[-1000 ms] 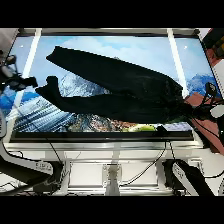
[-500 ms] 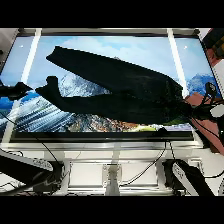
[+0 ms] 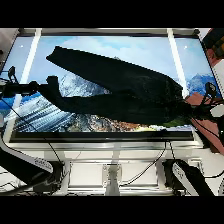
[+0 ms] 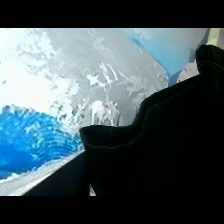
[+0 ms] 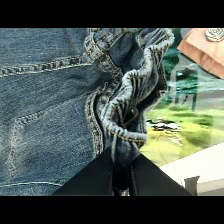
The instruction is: Fold the clothes and pants, and hang the long-sleeved shirts on hangers.
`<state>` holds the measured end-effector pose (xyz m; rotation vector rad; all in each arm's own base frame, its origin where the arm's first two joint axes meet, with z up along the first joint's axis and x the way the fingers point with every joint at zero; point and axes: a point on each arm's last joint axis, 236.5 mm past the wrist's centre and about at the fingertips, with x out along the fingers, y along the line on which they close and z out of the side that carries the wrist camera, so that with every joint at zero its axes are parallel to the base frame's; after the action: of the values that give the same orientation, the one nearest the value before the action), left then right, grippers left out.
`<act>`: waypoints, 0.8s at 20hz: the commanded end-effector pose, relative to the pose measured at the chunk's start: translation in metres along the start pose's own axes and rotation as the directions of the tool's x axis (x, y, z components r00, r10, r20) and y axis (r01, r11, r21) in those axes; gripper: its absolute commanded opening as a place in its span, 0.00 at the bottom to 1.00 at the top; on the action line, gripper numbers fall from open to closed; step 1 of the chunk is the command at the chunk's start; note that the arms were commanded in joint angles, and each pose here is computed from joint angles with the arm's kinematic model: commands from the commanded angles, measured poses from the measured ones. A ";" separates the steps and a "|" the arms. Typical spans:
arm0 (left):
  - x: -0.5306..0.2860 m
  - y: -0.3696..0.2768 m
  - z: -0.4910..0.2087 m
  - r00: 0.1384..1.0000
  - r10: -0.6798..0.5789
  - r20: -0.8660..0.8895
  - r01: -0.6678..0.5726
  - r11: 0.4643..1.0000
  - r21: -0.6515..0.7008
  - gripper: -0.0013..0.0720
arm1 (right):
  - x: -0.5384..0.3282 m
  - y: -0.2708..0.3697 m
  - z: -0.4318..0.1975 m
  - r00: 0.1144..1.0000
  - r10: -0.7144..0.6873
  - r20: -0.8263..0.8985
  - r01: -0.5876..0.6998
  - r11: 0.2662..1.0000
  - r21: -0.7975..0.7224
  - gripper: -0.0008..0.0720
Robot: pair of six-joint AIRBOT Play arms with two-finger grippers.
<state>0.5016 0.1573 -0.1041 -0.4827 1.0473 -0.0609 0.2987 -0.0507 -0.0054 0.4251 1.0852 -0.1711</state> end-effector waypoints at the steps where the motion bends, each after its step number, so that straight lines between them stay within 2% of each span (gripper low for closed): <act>1: 0.011 -0.010 0.015 0.998 0.034 0.056 -0.037 0.998 0.057 0.07 | 0.000 0.004 0.001 1.000 0.017 0.002 -0.017 1.000 0.010 0.06; 6: -0.025 -0.035 0.037 0.993 0.022 0.115 -0.037 0.991 0.129 0.05 | -0.012 0.009 0.018 0.999 0.021 0.042 -0.021 1.000 -0.003 0.06; 9: -0.089 -0.041 0.067 0.973 0.103 0.206 -0.130 0.984 0.123 0.04 | -0.043 0.016 0.055 0.991 0.014 0.131 -0.009 0.999 -0.044 0.06; 12: -0.151 -0.023 0.064 0.940 0.326 0.104 -0.341 0.917 0.208 0.04 | -0.078 0.015 0.084 0.979 -0.025 0.202 0.044 0.995 -0.090 0.06; 13: -0.167 -0.021 0.064 0.928 0.362 0.091 -0.372 0.912 0.172 0.04 | -0.085 0.016 0.088 0.978 -0.029 0.207 0.050 0.994 -0.097 0.06; 16: -0.185 -0.034 0.028 0.933 0.349 -0.083 -0.333 0.928 0.165 0.04 | -0.094 0.017 0.077 0.991 -0.044 0.129 0.059 0.992 -0.112 0.06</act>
<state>0.4826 0.1878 0.0611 -0.1538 1.0367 0.0980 0.3341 -0.0737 0.1024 0.3052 0.9241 -0.1763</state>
